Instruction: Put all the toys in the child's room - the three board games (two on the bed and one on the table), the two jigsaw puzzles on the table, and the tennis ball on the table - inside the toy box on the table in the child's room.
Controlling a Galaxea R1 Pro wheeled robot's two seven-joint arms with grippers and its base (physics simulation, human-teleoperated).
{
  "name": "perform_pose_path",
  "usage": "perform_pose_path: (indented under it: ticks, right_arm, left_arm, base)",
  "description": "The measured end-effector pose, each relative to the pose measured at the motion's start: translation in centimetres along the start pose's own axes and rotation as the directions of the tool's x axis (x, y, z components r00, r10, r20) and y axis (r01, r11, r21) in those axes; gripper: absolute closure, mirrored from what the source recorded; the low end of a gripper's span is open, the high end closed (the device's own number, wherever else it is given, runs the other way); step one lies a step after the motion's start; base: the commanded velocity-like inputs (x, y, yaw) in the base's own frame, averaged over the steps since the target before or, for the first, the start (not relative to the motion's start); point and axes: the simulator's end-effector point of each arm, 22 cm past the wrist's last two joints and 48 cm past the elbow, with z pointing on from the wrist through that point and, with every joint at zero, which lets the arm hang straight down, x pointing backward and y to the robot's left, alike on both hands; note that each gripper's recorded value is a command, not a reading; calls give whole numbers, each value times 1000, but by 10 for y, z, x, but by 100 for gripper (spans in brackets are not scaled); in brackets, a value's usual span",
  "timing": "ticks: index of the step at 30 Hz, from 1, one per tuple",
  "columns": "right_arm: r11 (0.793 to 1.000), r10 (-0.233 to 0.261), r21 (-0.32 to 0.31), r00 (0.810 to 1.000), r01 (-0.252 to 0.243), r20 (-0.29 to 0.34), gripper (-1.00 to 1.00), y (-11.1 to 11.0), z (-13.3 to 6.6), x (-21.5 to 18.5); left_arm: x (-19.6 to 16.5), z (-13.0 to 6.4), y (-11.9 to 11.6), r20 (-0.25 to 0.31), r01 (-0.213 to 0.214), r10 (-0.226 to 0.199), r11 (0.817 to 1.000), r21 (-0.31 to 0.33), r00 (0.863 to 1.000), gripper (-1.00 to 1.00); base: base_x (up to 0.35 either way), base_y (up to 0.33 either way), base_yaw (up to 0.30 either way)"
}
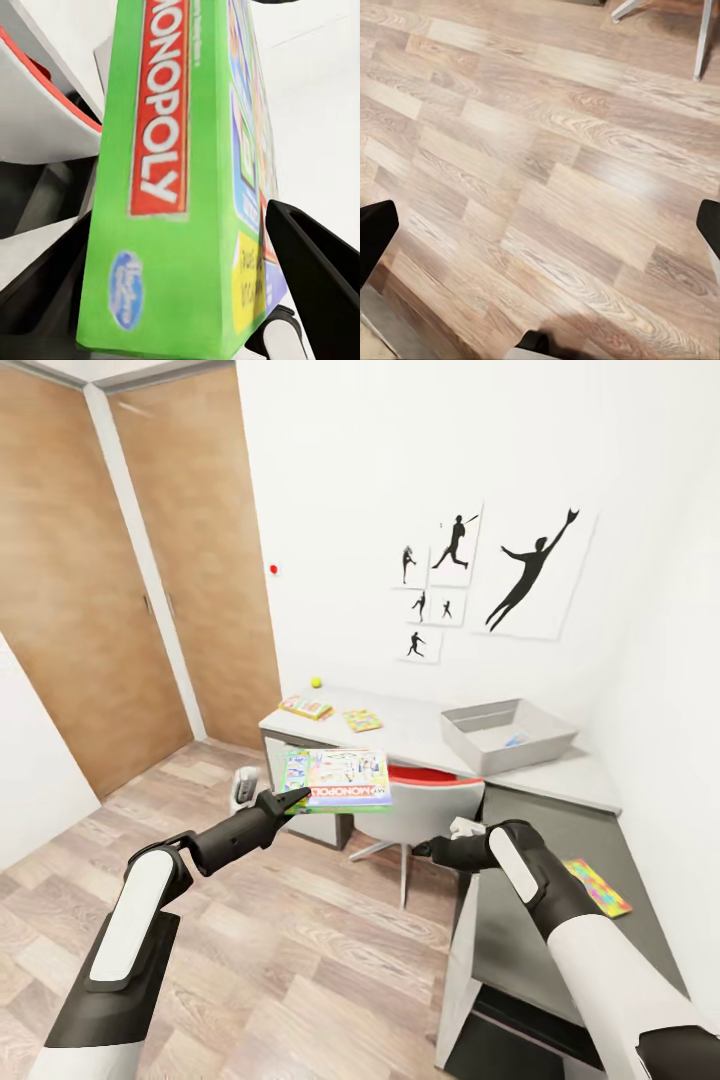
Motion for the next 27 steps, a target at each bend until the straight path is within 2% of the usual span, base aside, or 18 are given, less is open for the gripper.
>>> perform_pose_path:
  ticks: [15, 27]
  right_arm:
    - [1000, 1, -1, 1000, -1, 1, -100, 0, 0, 0]
    - [1000, -10, -3, 1000, 10, 18, -100, 1, -6, -4]
  left_arm:
    - [0, 0, 0, -1, -3, 3, 1000, -2, 1000, 100]
    - [1, 0, -2, -3, -4, 4, 1000, 3, 1000, 100]
  base:
    - [9, -2, 279]
    - [222, -81, 66]
